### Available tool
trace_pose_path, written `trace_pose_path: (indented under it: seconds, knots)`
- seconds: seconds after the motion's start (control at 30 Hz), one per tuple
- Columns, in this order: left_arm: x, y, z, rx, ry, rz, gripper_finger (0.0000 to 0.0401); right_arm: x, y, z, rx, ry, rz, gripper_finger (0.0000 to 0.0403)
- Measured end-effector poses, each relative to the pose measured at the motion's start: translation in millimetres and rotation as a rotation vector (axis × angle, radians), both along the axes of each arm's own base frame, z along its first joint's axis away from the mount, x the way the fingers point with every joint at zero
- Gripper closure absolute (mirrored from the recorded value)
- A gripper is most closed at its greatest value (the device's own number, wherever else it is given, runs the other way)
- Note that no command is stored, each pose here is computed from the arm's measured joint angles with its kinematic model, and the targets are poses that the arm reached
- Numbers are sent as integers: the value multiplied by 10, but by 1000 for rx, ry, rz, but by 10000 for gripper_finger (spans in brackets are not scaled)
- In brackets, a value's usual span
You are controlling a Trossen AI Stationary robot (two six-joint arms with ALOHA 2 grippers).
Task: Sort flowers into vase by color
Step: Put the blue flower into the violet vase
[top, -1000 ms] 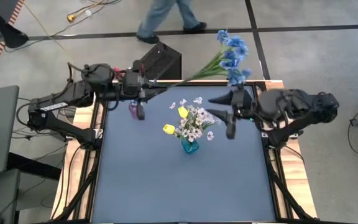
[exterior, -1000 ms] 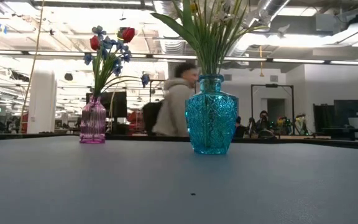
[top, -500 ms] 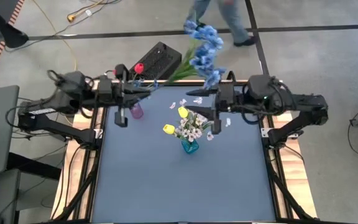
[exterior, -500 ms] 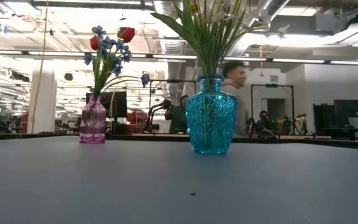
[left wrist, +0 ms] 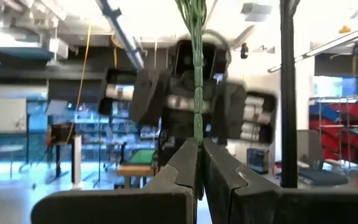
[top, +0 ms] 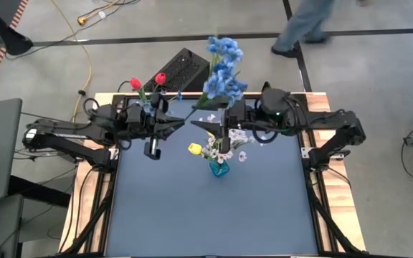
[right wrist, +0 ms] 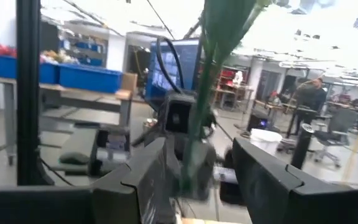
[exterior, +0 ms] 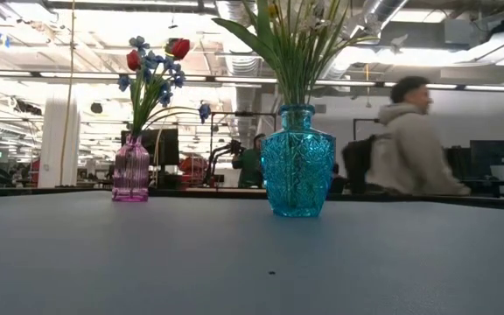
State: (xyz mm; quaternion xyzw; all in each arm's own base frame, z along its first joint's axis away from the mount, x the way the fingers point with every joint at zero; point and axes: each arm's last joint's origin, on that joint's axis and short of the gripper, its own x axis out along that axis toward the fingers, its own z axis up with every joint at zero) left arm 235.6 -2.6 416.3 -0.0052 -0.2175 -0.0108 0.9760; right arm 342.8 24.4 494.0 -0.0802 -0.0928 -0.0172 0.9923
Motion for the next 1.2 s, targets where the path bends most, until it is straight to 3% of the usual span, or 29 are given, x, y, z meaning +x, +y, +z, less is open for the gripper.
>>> trace_pose_path:
  seconds: [0.3,0.47,0.7,0.87,0.97,1.2]
  knots:
    - [67,9,-72,-34,6,29,401,115,-31,-63,50,-10,45,214]
    - [54,11,-47,-31,-20,33,401,126,-31,-76,56,-4,45,264]
    - [56,12,-50,-35,-17,33,401,122,-62,-65,57,-14,35,364]
    - [55,4,-47,-21,-21,5,398,124,-81,-68,66,-11,31,374]
    - [50,-16,-56,34,-6,-34,373,94,-88,-65,88,9,38,374]
    - [-153,6,-50,-3,112,36,275,-5,-118,-116,129,138,18,374]
